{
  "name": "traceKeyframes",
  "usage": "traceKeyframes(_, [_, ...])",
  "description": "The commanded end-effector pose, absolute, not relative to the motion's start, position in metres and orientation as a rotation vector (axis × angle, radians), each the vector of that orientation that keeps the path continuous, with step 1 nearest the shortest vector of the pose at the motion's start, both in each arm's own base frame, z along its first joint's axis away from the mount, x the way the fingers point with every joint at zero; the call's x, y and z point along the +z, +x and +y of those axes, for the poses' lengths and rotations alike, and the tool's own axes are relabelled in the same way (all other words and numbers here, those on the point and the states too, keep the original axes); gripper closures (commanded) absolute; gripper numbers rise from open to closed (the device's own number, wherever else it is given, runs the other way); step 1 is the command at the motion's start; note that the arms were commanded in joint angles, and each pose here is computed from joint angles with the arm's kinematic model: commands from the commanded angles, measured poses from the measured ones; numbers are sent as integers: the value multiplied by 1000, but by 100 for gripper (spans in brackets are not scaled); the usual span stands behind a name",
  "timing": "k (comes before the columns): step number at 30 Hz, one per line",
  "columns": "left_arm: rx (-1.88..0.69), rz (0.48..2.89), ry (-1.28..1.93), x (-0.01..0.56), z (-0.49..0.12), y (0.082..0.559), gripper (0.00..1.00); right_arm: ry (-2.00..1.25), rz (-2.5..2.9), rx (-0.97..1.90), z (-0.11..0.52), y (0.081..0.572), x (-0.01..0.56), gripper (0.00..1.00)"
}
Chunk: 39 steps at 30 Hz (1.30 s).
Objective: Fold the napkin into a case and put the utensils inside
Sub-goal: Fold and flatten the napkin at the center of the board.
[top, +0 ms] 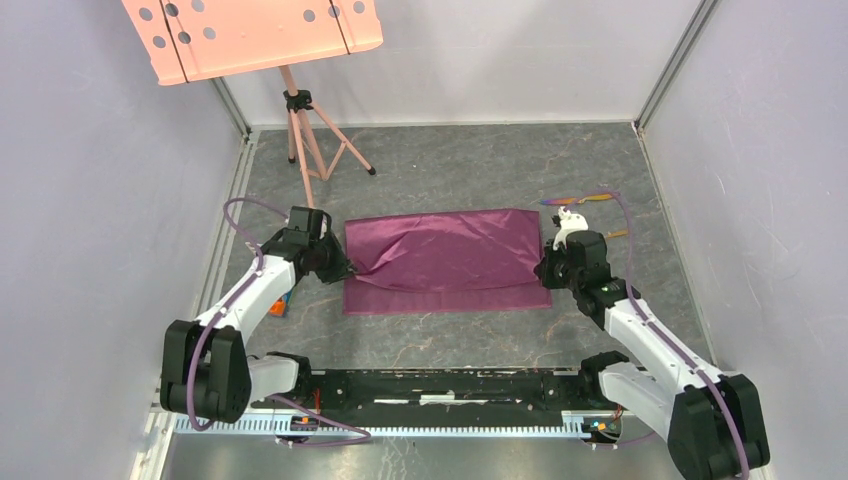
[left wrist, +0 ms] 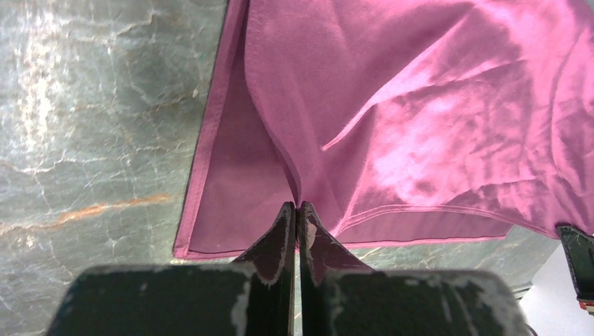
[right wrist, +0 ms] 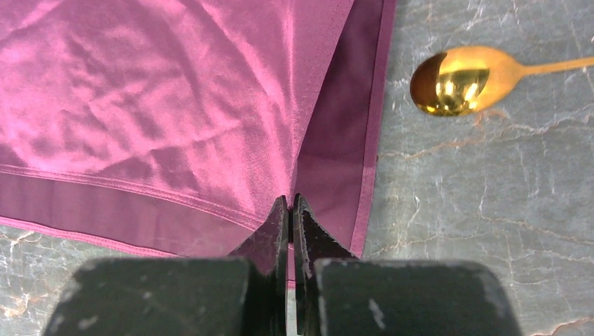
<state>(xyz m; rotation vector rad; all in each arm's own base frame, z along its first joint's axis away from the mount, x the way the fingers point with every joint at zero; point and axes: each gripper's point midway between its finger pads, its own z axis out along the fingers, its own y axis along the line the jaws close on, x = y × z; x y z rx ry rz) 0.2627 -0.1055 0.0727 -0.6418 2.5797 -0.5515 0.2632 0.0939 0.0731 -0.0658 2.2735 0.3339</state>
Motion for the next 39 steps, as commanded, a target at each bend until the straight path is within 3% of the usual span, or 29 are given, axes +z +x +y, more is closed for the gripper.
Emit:
traceKeyframes(1, [-495, 2630, -653, 62, -97, 242, 98, -43, 2322, 349, 92, 247, 59, 100])
traceKeyframes(39, [-411, 2687, -740, 33, -85, 210, 98, 36, 2411, 339, 82, 212, 25, 100])
